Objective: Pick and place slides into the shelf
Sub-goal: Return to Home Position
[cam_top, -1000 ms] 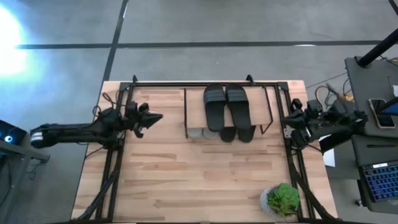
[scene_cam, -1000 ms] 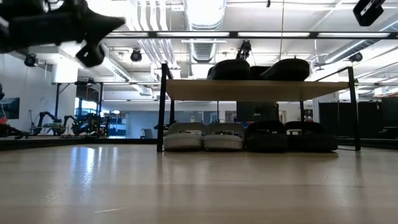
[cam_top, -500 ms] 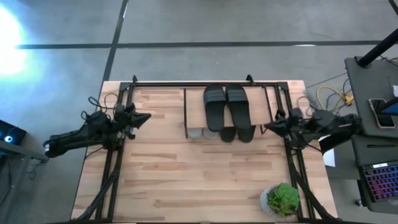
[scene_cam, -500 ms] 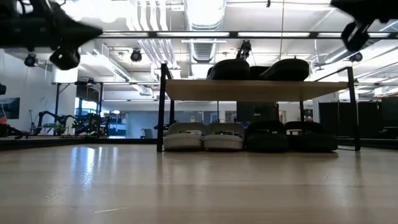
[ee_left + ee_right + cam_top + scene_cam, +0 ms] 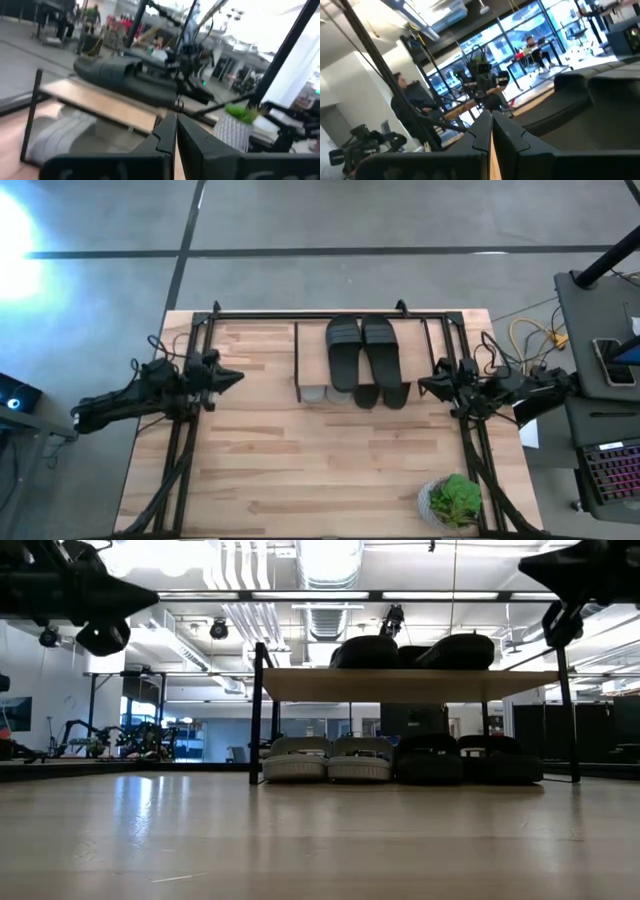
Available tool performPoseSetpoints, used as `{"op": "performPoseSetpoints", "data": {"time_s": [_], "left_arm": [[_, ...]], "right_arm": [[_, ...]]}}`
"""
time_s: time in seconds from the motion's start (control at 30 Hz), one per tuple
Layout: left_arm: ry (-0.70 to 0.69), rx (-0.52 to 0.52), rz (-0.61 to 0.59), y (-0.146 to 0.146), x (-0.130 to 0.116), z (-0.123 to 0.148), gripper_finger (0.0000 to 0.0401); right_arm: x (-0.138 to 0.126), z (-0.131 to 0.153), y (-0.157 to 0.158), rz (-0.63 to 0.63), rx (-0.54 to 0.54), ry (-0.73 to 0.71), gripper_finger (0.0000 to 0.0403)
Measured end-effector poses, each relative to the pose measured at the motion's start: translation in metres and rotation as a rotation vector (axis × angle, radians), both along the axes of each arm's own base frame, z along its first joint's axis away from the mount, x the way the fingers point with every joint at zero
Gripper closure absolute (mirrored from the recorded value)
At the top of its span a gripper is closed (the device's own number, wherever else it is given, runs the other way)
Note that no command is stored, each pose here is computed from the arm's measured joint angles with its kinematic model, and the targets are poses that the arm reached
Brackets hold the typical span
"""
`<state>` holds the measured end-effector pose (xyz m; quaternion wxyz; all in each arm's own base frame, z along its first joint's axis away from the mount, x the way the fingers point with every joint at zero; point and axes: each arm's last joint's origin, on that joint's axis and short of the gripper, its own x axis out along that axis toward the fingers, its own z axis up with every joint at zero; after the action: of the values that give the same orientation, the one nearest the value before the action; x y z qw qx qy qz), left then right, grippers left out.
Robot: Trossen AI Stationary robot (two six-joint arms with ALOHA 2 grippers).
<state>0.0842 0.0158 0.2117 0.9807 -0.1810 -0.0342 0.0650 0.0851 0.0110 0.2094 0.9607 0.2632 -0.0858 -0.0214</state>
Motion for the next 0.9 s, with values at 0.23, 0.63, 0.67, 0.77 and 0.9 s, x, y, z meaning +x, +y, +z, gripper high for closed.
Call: {"op": "performPoseSetpoints", "data": {"time_s": [0.23, 0.63, 0.67, 0.77, 0.9], "left_arm": [[0.015, -0.017, -0.103, -0.002, 0.003, -0.009, 0.0401], [-0.139, -0.133, 0.119, 0.005, 0.005, -0.007, 0.0401], [-0.161, -0.13, 0.136, 0.006, 0.005, -0.005, 0.0401], [-0.162, -0.134, 0.199, 0.007, 0.004, -0.006, 0.0401], [-0.155, -0.132, 0.252, 0.009, 0.004, -0.007, 0.0401]], "right_arm": [[0.005, -0.011, 0.005, 0.14, -0.012, -0.075, 0.0394], [-0.001, 0.009, 0.003, 0.097, -0.293, -0.093, 0.0394], [-0.006, 0.022, 0.002, 0.068, -0.312, -0.093, 0.0394], [-0.024, 0.049, -0.001, 0.135, -0.279, -0.005, 0.0394], [-0.041, 0.069, 0.002, 0.35, -0.333, -0.03, 0.0394]]}}
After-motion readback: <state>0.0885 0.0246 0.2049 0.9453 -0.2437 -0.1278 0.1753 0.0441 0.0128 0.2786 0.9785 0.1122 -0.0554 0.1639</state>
